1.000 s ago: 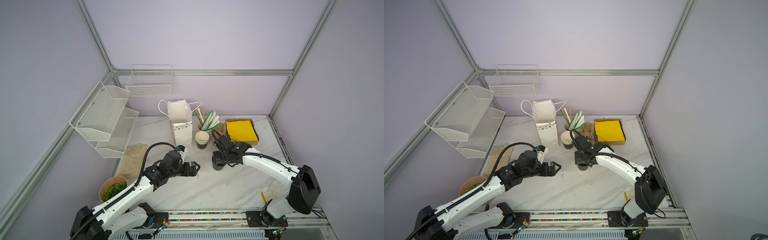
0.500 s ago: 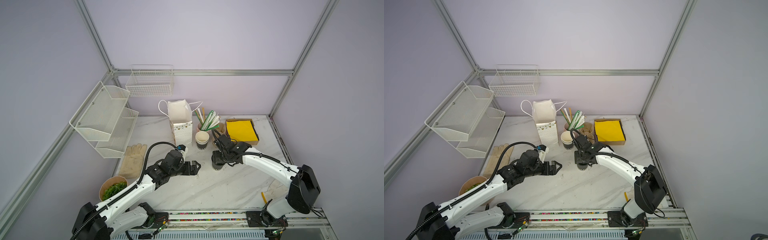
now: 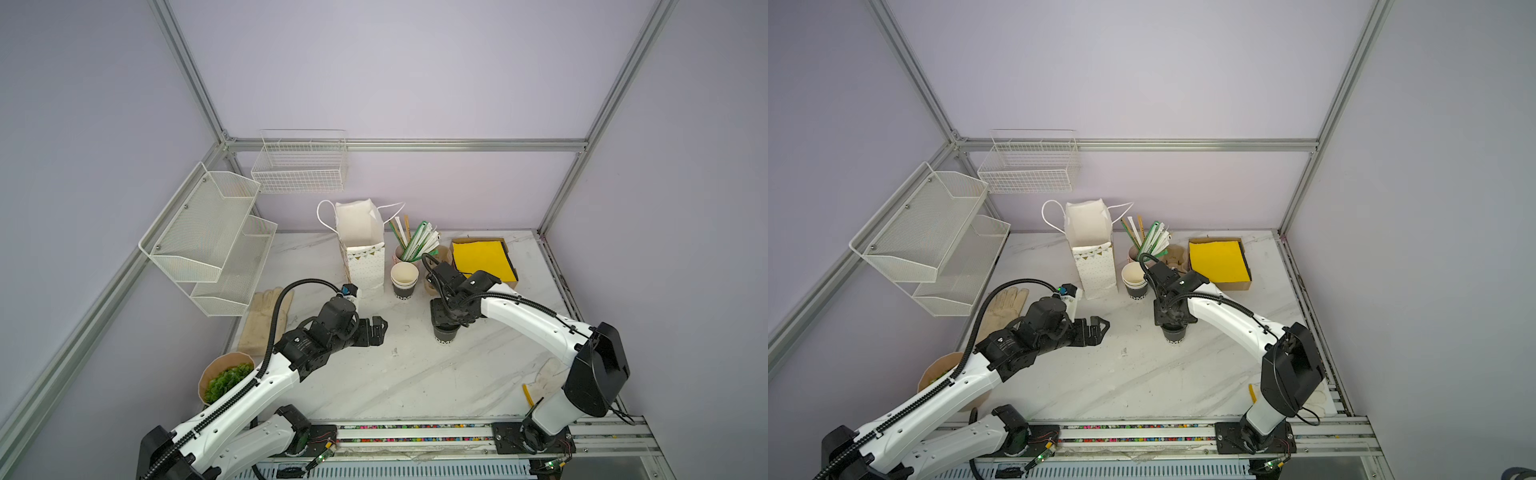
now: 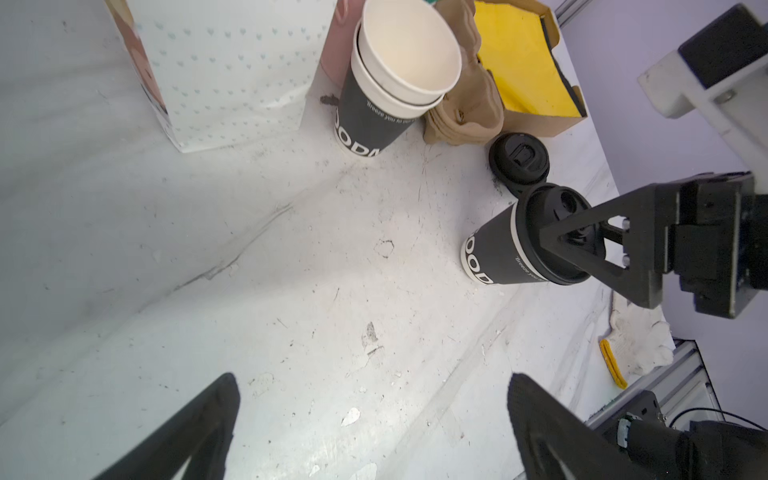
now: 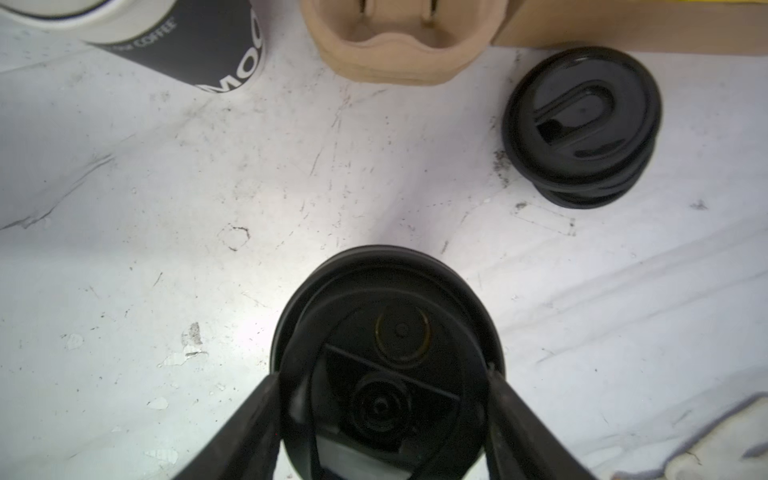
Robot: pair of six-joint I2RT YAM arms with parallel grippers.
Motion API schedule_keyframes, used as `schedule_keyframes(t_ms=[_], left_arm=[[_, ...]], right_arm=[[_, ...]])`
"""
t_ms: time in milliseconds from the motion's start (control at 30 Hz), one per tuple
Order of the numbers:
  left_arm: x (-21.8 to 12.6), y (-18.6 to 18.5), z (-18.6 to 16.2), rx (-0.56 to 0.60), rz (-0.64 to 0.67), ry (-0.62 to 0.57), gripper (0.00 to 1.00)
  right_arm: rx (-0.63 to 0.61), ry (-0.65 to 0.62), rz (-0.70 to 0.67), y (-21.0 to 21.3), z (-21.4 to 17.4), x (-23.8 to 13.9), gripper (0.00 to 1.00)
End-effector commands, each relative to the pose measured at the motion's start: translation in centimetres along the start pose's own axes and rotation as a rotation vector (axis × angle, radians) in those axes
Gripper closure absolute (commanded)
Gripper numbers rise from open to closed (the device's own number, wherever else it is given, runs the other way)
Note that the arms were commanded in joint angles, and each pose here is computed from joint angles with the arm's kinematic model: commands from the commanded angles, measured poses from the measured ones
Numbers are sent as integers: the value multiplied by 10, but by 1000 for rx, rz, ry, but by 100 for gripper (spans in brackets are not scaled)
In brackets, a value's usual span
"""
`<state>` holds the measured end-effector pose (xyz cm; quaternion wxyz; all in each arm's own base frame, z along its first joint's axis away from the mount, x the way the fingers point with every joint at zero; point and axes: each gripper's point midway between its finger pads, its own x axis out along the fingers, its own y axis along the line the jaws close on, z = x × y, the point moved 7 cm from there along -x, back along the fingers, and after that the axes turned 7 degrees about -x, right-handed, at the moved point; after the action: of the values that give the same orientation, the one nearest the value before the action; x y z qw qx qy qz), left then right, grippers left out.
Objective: Pack the takeout coffee
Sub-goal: 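Lift the lidded cup and carry it toward the napkin box with the right gripper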
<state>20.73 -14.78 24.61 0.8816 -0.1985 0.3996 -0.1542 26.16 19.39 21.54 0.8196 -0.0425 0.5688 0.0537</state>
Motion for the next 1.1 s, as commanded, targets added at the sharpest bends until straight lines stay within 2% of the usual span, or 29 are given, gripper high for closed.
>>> schedule_keyframes(t_ms=[0,267,433,600,767,1067], left_arm=[[-30,-19,38,56,-24,-129,0],[-34,-33,60,78,-49,-154,0],[-30,-40,71,98,-60,-139,0],[-25,-35,72,101,-37,-140,0],[-19,-22,67,84,-19,-134,0],[-22,-13,66,66,-8,-147,0]], right_arm=[[102,-69,-55,-37,6,-33,51],[308,-200,-136,-116,6,-63,50],[415,-233,-207,-162,10,-55,50],[518,-240,-195,-203,11,-48,50],[559,-229,-186,-225,17,-31,50],[601,-165,-155,-237,29,4,49]])
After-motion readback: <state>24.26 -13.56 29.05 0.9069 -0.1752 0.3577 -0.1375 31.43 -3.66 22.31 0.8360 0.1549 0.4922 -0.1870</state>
